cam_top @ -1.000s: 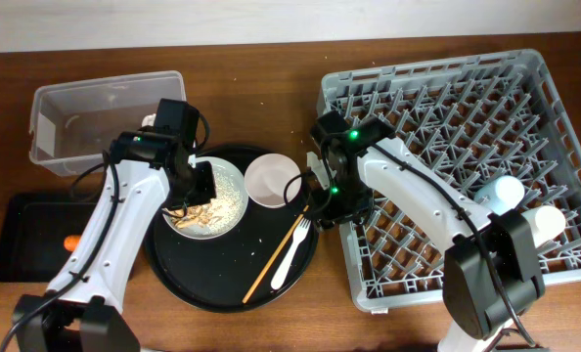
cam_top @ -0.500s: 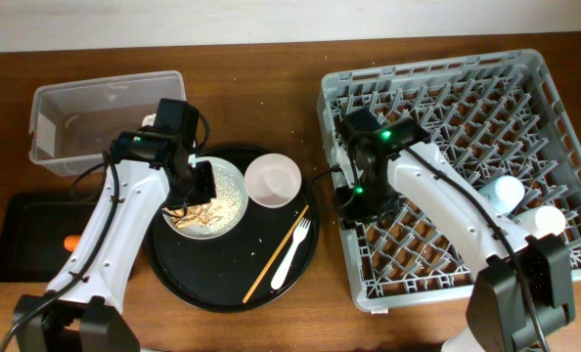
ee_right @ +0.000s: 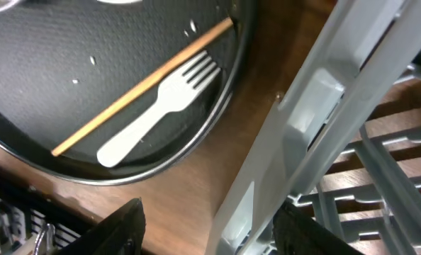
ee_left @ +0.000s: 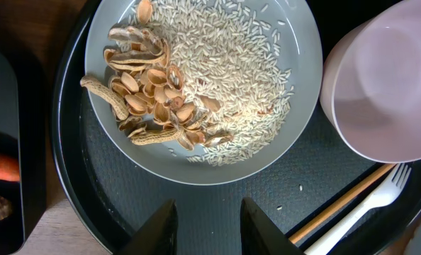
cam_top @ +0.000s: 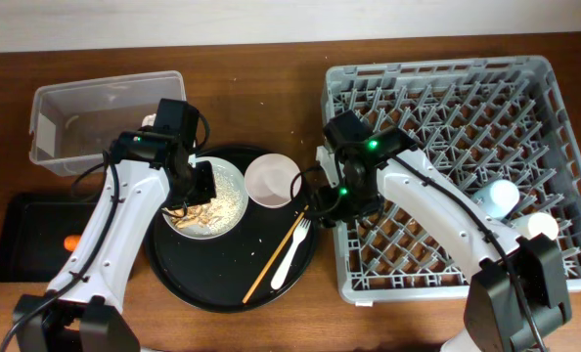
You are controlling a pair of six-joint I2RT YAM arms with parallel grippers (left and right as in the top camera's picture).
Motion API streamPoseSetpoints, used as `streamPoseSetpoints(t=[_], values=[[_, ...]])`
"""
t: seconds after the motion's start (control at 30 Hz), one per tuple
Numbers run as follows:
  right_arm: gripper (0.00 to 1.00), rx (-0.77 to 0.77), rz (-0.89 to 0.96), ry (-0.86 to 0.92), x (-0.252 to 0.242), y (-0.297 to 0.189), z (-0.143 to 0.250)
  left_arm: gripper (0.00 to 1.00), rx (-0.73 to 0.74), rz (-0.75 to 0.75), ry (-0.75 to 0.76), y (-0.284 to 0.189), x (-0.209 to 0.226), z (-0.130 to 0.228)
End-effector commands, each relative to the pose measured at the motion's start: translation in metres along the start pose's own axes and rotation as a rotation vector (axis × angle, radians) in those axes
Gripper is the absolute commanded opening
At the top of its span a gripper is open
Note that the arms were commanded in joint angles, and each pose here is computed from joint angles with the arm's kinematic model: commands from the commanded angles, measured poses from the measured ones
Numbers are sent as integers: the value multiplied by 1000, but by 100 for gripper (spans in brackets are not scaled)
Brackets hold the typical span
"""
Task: Sort waste into correct bins and load items into the dishwasher rack
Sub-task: 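Move the right gripper back toward the pink bowl on the tray, then grasp the pink bowl rim with the right gripper and lift it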
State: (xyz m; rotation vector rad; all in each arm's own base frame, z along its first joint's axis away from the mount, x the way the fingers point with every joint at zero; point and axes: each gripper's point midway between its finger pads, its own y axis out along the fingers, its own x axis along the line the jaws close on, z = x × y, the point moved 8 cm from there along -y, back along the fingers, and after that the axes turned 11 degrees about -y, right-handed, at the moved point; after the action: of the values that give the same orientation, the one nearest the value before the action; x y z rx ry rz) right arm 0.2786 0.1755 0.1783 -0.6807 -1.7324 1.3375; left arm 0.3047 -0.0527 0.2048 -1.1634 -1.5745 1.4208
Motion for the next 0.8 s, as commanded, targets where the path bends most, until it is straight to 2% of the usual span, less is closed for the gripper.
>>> streamPoseSetpoints(t=[0.0, 0.1, 0.13, 0.2, 0.27, 0.37, 0.5, 0.6, 0.7, 0.77], values=[[61, -9, -74, -21, 13, 2, -1, 29, -17, -3, -15, -4, 1, -1], [62, 0, -59, -17, 12, 1, 1, 29, -17, -2, -15, -4, 1, -2], [65, 0, -24, -11, 9, -4, 2, 29, -17, -1, -15, -4, 1, -2], [68, -28, 79, 28, -3, -34, 3, 29, -13, 29, -15, -4, -3, -2], [72, -94, 148, 80, -18, -73, 7, 34, -17, 140, -2, -5, -16, -5], [77, -184, 178, 223, -53, -117, 31, 35, -106, 241, 96, -9, -48, -9], [79, -142, 182, 331, -78, -126, 53, 35, -149, 279, 328, -3, -91, 7], [79, -137, 182, 332, -79, -126, 55, 35, -69, 243, 479, 28, -114, 26], [79, -137, 182, 332, -79, -126, 55, 35, -25, 220, 529, 45, -121, 33], [86, -147, 180, 300, -79, -127, 53, 35, -43, 184, 509, 41, -113, 28]])
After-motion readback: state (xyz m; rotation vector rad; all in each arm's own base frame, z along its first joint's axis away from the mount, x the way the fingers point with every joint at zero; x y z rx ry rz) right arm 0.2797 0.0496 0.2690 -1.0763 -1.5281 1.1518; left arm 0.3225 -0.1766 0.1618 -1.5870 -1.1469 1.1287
